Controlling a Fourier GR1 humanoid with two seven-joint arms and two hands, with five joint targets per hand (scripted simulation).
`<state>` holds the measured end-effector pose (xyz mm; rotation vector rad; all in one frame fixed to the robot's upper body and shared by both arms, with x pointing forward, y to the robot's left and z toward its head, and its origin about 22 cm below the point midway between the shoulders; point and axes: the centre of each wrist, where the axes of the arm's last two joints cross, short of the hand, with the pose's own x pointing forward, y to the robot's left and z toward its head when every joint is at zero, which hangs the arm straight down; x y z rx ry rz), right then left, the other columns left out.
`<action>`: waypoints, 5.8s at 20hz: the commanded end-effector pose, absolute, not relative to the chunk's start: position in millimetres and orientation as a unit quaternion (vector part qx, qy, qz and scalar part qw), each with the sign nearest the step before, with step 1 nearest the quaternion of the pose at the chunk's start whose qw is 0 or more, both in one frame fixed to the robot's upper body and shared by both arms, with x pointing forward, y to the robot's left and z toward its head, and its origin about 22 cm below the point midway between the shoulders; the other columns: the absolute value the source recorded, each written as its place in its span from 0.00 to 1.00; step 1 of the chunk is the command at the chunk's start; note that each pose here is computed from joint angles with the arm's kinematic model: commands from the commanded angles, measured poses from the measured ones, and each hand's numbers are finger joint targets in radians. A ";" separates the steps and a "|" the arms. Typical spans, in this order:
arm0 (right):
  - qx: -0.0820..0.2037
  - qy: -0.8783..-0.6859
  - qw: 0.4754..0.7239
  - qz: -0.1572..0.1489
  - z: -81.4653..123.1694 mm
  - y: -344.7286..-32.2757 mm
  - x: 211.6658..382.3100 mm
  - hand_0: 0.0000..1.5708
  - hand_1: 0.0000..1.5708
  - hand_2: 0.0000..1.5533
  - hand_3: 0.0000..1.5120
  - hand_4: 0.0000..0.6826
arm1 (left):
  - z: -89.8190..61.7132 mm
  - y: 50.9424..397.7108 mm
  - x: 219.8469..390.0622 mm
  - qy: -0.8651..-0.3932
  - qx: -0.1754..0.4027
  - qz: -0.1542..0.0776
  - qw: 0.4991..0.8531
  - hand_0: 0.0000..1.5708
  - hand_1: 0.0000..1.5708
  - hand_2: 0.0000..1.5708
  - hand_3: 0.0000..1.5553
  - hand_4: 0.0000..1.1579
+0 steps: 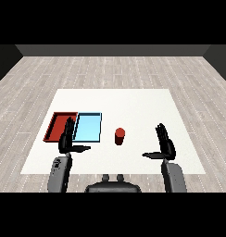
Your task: Pick the red can and put it in the red box
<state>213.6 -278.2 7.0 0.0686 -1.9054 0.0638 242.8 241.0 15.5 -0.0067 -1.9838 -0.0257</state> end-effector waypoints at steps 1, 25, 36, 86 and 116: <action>0.035 -0.826 0.563 0.017 -5.1 -282.7 209.0 0.00 0.00 0.00 0.00 0.00 | 7.2 258.2 236.2 -0.851 -0.008 -0.008 0.525 0.00 0.00 0.00 0.00 0.00; 0.077 -0.795 0.602 0.017 1.8 -248.1 239.6 0.00 0.00 0.00 0.00 0.00 | 5.3 247.0 256.1 -0.845 0.017 -0.016 0.535 0.00 0.00 0.00 0.00 0.00; 0.120 -0.780 0.614 0.003 -35.3 -218.7 265.6 0.00 0.00 0.00 0.00 0.00 | 12.3 244.0 243.4 -0.845 0.007 0.005 0.534 0.00 0.00 0.00 0.00 0.00; 0.178 -0.750 0.637 -0.016 -70.5 -99.7 278.7 0.00 0.00 0.00 0.00 0.00 | 8.1 235.1 257.0 -0.849 -0.014 -0.001 0.528 0.00 0.00 0.00 0.00 0.00; 0.029 -0.698 0.716 0.003 -55.6 -100.8 305.9 1.00 1.00 0.96 0.95 0.84 | -6.6 237.4 258.9 -0.846 0.001 -0.003 0.533 0.00 0.00 0.00 0.00 0.00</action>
